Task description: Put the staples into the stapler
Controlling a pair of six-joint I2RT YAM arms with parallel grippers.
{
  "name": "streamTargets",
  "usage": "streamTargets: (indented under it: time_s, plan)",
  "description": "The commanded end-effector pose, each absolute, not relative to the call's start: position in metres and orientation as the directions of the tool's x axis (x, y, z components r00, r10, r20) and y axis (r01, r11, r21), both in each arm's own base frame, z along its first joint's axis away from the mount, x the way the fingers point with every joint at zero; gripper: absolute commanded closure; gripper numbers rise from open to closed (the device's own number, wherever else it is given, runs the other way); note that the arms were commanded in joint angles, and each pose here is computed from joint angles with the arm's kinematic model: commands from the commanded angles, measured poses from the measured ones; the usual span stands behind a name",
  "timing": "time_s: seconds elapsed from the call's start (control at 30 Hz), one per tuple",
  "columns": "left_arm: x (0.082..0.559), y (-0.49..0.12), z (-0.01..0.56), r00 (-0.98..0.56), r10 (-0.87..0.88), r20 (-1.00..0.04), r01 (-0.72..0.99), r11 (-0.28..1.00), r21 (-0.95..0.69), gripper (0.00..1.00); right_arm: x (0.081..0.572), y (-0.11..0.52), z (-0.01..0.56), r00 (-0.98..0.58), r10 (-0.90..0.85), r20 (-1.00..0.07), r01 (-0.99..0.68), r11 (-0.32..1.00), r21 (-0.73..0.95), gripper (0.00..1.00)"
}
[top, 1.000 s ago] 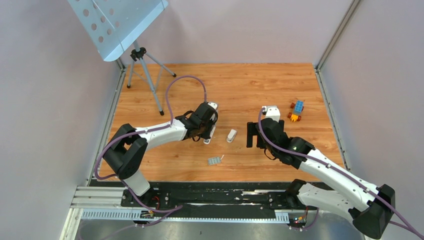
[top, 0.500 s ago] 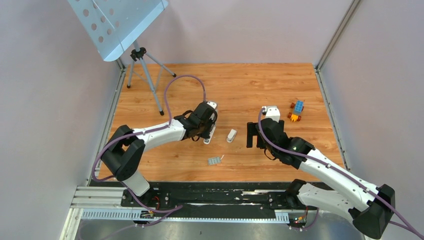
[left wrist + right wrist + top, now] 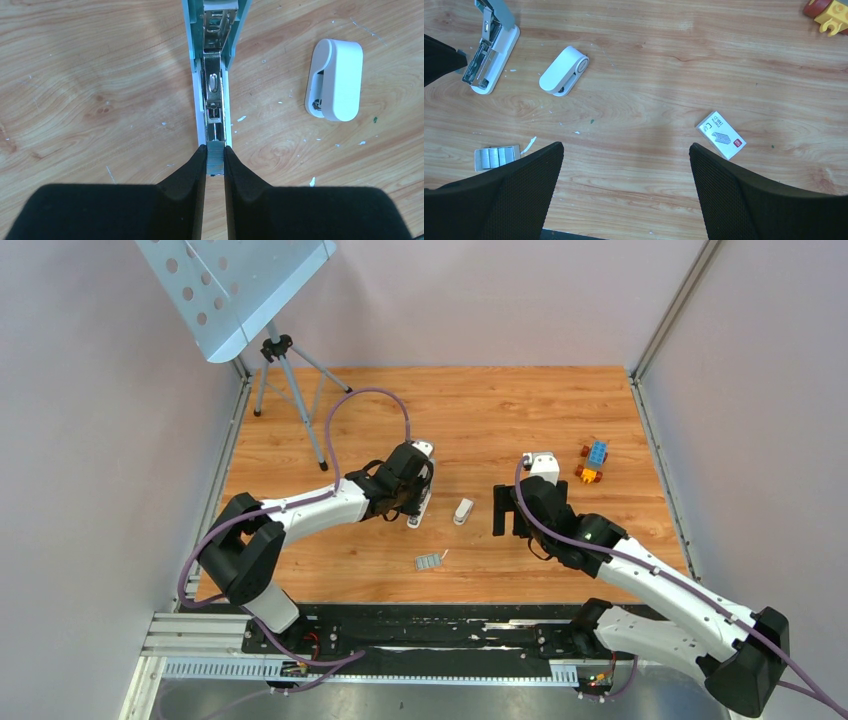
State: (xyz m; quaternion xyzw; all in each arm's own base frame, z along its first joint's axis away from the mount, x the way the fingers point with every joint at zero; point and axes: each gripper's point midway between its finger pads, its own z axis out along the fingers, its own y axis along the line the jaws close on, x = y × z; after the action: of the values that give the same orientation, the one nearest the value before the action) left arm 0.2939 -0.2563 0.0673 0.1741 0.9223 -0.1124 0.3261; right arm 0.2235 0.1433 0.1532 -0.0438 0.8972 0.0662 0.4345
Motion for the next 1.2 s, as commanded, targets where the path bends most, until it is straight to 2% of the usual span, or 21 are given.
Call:
streamTargets:
  time_s: [0.0, 1.17]
  plan:
    - [0.292, -0.26, 0.068, -0.718, 0.241, -0.653, 0.401, 0.91, -0.105, 0.81, 0.224, 0.137, 0.148, -0.62, -0.027, -0.784, -0.12, 0.991, 0.061, 0.0]
    - [0.292, -0.262, 0.043, -0.74, 0.254, -0.622, 0.399, 0.911, -0.103, 0.82, 0.225, 0.135, 0.15, -0.613, -0.04, -0.789, -0.123, 0.991, 0.046, 0.0]
